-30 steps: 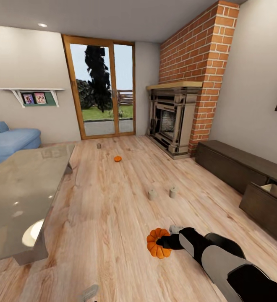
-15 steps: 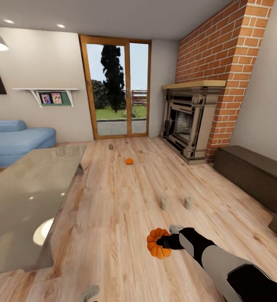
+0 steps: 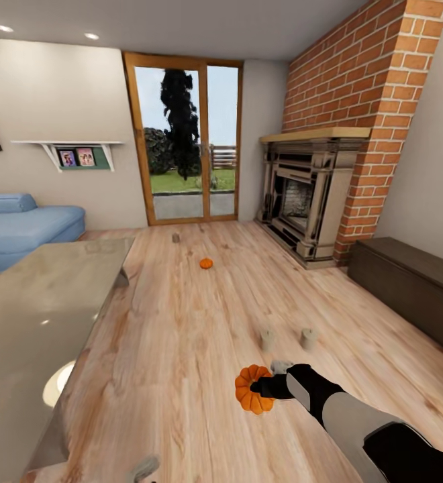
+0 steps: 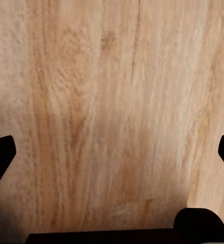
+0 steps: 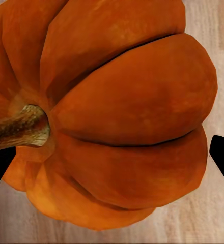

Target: Place each of the two pumpkins and all three candles from the living room inside a cabinet in the living room (use any cabinet), then make sure every cabinet is closed, and position the cauldron so it is next to a table in the living room.

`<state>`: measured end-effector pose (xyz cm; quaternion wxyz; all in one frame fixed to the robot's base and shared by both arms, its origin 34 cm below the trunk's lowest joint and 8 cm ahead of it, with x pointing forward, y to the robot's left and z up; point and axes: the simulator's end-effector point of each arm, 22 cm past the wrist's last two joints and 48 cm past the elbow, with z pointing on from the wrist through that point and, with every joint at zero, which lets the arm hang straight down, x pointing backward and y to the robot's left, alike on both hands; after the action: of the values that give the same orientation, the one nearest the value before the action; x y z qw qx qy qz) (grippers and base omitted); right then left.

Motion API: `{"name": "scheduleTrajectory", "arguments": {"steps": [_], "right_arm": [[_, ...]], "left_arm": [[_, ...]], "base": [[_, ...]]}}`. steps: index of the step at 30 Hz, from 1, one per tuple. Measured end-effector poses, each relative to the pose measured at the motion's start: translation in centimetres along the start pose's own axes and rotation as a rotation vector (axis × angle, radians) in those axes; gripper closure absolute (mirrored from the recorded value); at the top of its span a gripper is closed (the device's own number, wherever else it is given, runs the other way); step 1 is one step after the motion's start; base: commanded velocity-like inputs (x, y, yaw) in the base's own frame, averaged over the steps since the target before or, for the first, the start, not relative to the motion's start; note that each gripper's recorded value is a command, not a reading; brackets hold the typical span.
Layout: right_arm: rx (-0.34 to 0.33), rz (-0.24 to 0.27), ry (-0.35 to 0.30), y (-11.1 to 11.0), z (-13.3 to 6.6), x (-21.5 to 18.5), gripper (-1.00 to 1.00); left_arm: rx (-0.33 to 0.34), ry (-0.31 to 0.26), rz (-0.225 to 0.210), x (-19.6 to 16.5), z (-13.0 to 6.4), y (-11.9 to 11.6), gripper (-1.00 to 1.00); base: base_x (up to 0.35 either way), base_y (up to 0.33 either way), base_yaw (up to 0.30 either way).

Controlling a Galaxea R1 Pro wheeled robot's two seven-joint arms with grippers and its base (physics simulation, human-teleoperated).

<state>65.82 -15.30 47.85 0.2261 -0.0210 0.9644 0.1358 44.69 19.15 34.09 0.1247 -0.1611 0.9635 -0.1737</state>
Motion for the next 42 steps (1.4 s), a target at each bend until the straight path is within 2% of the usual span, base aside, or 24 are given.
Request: {"name": "scheduleTrajectory", "arguments": {"steps": [7, 17, 34, 42], "right_arm": [[-0.003, 0.001, 0.000, 0.05, 0.00, 0.00, 1.00], [-0.005, -0.001, -0.008, 0.21, -0.32, -0.32, 1.00], [-0.004, -0.003, -0.008, 0.20, -0.36, -0.34, 1.00], [-0.004, -0.003, -0.008, 0.18, -0.36, -0.34, 1.00]], "left_arm": [[0.000, 0.000, 0.000, 0.00, 0.00, 0.01, -1.00], [0.003, -0.007, 0.002, -0.28, -0.17, -0.16, -1.00], [0.003, -0.008, 0.003, -0.32, -0.20, -0.18, -1.00], [0.003, -0.008, 0.003, -0.31, -0.20, -0.18, -1.00]], "base": [[0.335, 0.000, 0.007], [0.335, 0.000, 0.133], [0.335, 0.000, 0.008], [0.335, 0.000, 0.147]]}}
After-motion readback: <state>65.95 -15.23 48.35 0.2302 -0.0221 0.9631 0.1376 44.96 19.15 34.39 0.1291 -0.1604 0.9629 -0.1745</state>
